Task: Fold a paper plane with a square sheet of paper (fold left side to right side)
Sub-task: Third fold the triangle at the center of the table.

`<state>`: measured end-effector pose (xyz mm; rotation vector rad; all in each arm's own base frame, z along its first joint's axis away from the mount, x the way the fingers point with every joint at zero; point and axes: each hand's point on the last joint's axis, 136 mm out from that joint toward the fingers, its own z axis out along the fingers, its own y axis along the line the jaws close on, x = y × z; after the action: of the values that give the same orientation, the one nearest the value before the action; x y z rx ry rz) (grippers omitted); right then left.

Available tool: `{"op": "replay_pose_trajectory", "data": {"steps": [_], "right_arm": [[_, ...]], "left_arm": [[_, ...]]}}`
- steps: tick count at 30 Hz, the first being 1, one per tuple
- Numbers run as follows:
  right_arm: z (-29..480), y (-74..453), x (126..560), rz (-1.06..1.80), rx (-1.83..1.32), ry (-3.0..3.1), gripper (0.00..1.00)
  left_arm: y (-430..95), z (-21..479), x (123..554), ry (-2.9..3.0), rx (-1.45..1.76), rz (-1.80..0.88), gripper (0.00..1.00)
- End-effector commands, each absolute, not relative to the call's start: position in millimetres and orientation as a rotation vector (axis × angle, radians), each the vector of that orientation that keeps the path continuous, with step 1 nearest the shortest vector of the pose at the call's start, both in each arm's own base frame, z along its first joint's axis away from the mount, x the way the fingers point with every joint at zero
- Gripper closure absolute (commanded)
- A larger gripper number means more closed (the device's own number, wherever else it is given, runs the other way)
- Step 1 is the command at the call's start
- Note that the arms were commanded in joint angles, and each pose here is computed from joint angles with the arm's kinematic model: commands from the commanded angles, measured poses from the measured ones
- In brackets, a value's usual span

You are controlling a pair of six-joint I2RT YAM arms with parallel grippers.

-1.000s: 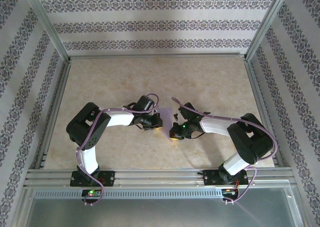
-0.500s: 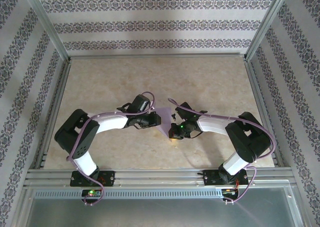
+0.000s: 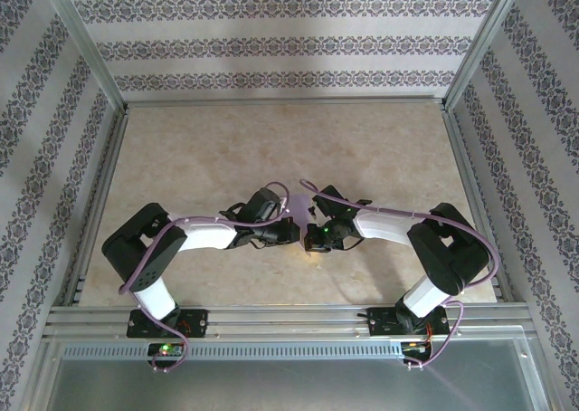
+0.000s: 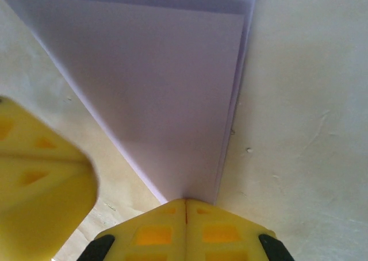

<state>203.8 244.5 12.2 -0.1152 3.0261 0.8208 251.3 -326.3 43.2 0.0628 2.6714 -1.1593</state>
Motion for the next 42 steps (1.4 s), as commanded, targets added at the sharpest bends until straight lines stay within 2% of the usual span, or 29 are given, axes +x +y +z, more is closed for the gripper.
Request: {"op": "replay_pose_trajectory", "data": {"steps": [1, 9, 21, 42], "right_arm": [[-22, 207, 181, 0.521, -0.078, 3.174, 1.00], [-24, 204, 179, 0.485, -0.084, 3.188, 1.00], [-31, 190, 173, 0.360, -0.106, 3.225, 1.00], [-28, 186, 171, 0.331, -0.127, 3.225, 1.00]], "left_arm": [[-333, 42, 260, 2.630, 0.021, -1.180, 0.92], [-336, 31, 265, 2.642, -0.013, -1.177, 0.93], [-318, 3, 266, 2.723, -0.105, -1.031, 0.93], [-224, -13, 317, 2.727, -0.232, -0.793, 0.93]]}}
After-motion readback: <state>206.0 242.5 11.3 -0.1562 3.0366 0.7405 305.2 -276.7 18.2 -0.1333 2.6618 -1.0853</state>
